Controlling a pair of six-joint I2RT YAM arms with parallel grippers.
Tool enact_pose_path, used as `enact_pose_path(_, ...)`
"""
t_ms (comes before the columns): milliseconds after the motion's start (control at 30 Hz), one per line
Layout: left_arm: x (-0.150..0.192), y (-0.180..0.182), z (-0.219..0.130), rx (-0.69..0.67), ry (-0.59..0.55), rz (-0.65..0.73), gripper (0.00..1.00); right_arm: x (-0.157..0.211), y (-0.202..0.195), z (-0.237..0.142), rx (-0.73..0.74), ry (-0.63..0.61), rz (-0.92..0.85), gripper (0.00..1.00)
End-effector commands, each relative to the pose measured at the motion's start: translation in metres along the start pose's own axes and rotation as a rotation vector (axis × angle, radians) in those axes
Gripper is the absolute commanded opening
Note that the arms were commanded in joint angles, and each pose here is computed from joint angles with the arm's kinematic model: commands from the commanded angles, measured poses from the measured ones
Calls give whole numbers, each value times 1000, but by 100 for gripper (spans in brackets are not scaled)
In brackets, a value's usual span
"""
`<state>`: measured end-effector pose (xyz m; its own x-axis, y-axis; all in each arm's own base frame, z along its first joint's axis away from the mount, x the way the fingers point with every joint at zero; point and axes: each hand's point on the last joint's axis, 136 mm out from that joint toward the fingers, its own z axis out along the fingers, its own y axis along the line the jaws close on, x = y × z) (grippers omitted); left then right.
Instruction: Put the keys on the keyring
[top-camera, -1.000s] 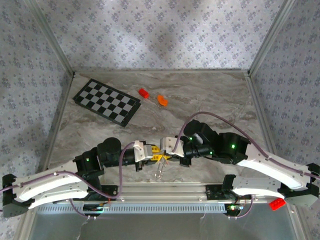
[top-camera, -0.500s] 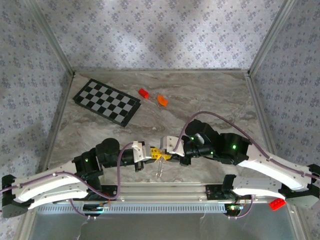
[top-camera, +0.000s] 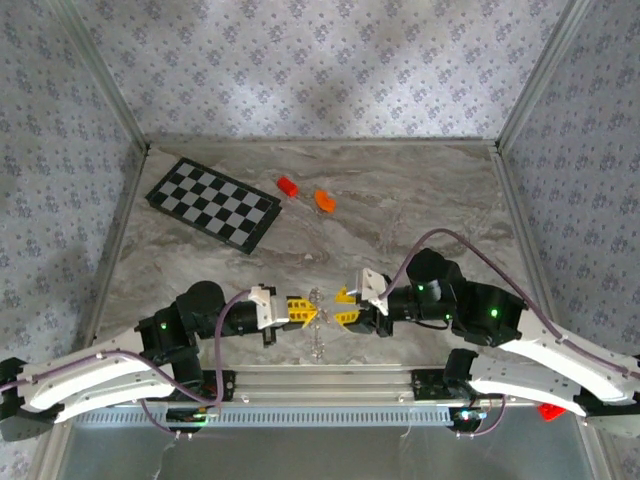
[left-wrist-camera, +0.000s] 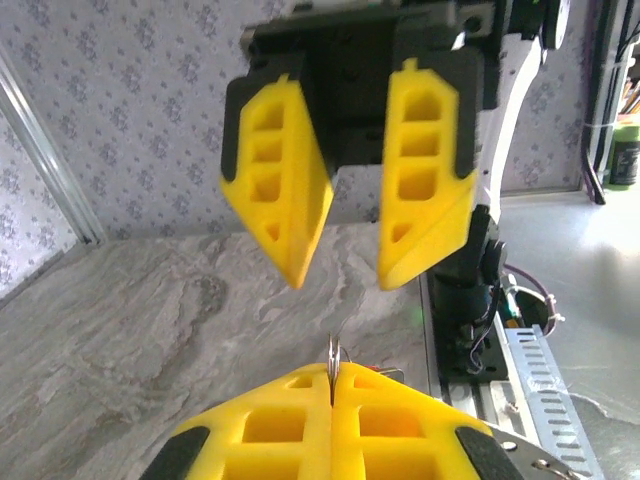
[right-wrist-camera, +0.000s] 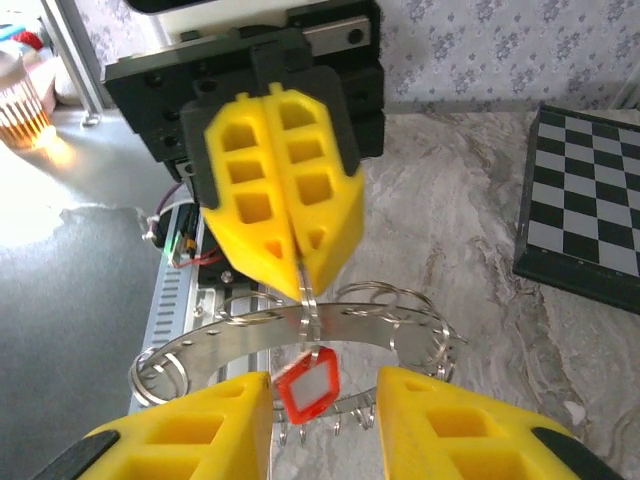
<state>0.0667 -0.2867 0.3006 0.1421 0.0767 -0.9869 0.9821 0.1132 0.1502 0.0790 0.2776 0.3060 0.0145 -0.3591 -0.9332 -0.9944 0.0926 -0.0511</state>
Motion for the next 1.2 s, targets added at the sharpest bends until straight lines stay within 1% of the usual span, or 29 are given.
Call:
enact_pose_path(0, -29, -5, -6, 30, -111, 17, 0, -14, 4, 1, -44, -83, 49, 33)
enact_pose_path(200, -33, -8, -7, 49, -126, 20, 0, -15, 4, 7, -77, -97, 76, 34)
enact_pose_path(367, -33, -8, -6, 51, -127, 19, 0, -12, 5, 11, -102, -91, 91, 32)
enact_pose_path(433, -33, -8, -6, 51, -128, 18, 0, -9, 6, 12, -109, -78, 97, 30)
enact_pose_path(600, -34, -8, -6, 53, -132, 15, 0, -5, 5, 13, -108, -71, 105, 21)
enact_pose_path(867, -34, -7, -4, 49, -130, 13, 0, 0, 8, 17, -137, -57, 105, 18)
enact_pose_path(1033, -33, -8, -5, 50, -130, 14, 0, 3, 7, 10, -107, -46, 104, 19)
enact_pose_path(1167, -33, -9, -5, 57, -127, 16, 0, 3, 3, 2, -66, -48, 113, 19)
